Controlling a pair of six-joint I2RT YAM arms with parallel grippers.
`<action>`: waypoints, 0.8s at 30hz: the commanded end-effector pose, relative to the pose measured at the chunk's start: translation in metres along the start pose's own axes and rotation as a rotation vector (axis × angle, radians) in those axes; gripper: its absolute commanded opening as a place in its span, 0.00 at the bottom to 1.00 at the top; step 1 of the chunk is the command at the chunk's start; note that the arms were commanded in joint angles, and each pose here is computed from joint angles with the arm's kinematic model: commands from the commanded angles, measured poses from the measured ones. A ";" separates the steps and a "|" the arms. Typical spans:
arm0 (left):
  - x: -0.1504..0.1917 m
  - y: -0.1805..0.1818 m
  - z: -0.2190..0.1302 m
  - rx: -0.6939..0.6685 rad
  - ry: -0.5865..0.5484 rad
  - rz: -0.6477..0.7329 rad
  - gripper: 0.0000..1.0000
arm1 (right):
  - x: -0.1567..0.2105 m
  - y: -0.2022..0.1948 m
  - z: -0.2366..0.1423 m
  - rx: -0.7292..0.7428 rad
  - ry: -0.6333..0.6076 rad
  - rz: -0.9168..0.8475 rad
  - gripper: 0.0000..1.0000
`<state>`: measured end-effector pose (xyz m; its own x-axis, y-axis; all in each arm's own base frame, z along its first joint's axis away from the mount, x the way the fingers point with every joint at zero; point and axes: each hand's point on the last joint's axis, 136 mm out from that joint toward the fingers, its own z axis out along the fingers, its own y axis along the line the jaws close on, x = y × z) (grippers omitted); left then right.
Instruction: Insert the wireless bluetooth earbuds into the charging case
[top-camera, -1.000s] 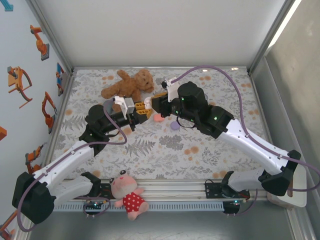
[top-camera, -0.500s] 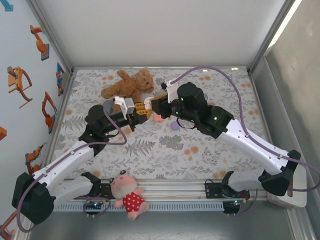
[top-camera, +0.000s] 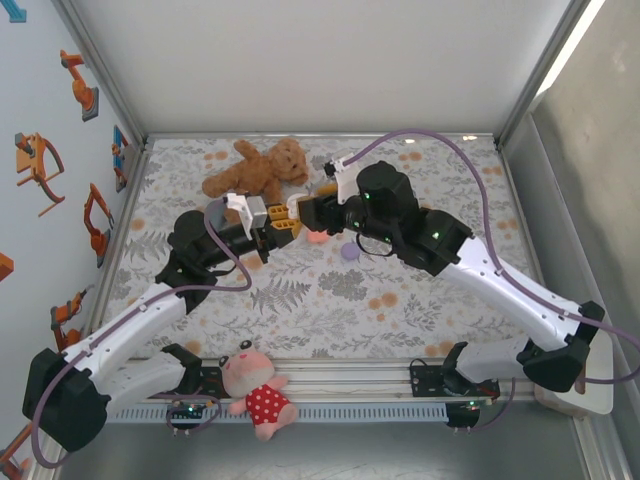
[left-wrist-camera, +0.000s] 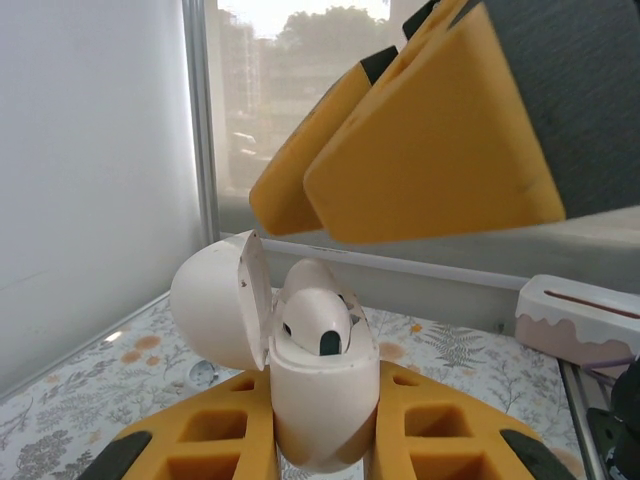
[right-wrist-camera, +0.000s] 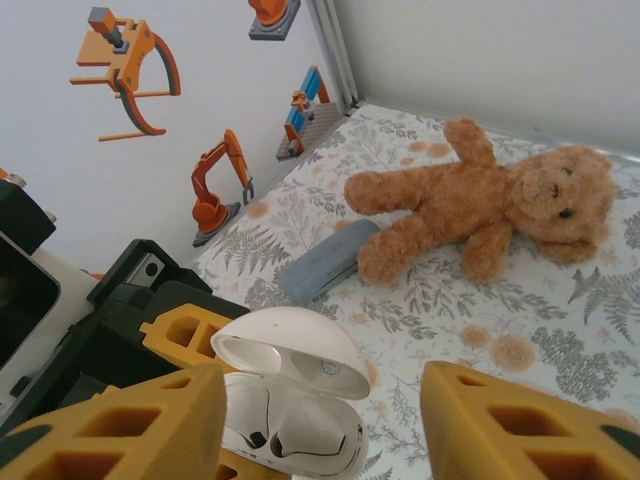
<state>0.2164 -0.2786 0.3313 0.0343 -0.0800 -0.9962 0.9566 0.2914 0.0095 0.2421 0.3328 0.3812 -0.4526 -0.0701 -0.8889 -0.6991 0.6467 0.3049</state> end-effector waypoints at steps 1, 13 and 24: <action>-0.009 -0.007 -0.004 0.010 -0.030 0.004 0.00 | -0.031 0.000 -0.027 0.017 -0.098 -0.035 0.62; -0.014 -0.013 -0.009 0.026 -0.046 -0.021 0.00 | -0.027 -0.018 -0.045 -0.098 -0.184 0.085 1.00; -0.025 -0.025 -0.012 0.083 -0.084 -0.045 0.00 | -0.009 0.005 -0.033 -0.352 -0.104 0.171 1.00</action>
<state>0.2011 -0.2730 0.3440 -0.0024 -0.1350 -0.9908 0.9670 0.2519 -0.0367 0.2383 0.3006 0.3855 -0.5262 0.1000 -0.8445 -0.7262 0.4639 0.5074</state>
